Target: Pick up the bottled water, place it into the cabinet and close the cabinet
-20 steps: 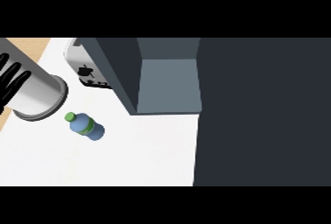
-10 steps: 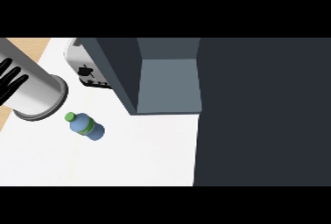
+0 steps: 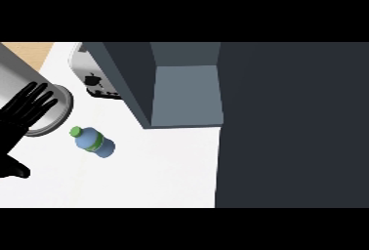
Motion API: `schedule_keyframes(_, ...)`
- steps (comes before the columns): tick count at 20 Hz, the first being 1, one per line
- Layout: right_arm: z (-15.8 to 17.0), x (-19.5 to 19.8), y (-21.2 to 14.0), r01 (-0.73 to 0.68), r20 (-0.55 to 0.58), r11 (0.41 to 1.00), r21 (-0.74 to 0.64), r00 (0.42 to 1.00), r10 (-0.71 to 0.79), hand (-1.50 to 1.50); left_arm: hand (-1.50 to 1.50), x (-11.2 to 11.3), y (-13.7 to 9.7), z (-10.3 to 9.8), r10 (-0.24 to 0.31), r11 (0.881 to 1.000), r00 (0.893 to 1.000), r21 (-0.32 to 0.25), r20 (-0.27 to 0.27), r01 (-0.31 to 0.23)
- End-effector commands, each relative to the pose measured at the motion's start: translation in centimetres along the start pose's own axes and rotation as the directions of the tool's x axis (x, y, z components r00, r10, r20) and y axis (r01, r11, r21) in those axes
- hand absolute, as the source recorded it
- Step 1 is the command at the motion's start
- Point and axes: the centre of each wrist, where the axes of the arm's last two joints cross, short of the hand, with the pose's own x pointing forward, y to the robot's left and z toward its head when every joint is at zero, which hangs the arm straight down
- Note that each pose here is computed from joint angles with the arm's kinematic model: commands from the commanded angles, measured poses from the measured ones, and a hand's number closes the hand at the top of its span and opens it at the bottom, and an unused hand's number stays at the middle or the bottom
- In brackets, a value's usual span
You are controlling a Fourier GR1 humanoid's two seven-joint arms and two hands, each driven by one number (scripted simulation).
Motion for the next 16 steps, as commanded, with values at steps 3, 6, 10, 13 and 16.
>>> schedule_keyframes(3,1.0,4.0,0.3,-0.05,0.054,0.999,-0.001,0.997,0.05,-1.5,-1.5,-4.2,0.5,-1.9,0.068,0.998,0.993,-0.004,-0.095,-0.069)
schedule_keyframes(6,1.1,2.6,0.7,-0.045,0.054,0.999,0.012,0.998,0.044,-1.5,-1.5,-7.9,-0.8,-2.1,0.108,0.994,0.987,0.017,-0.115,-0.107)
schedule_keyframes(10,1.8,4.5,0.8,-0.034,0.053,0.999,0.033,0.998,0.032,-1.5,-1.5,-9.7,-0.4,-1.7,0.085,0.996,0.988,0.02,-0.129,-0.083)
schedule_keyframes(13,2.0,4.1,0.8,-0.031,0.06,0.999,0.029,0.998,0.029,-1.5,-1.5,-11.3,-0.6,-1.7,0.089,0.996,0.985,0.02,-0.145,-0.087)
schedule_keyframes(16,2.4,3.6,0.5,-0.033,0.041,0.999,0.03,0.999,0.031,-1.5,-1.5,-13.4,-1.2,-0.6,0.112,0.994,0.987,0.01,-0.117,-0.111)
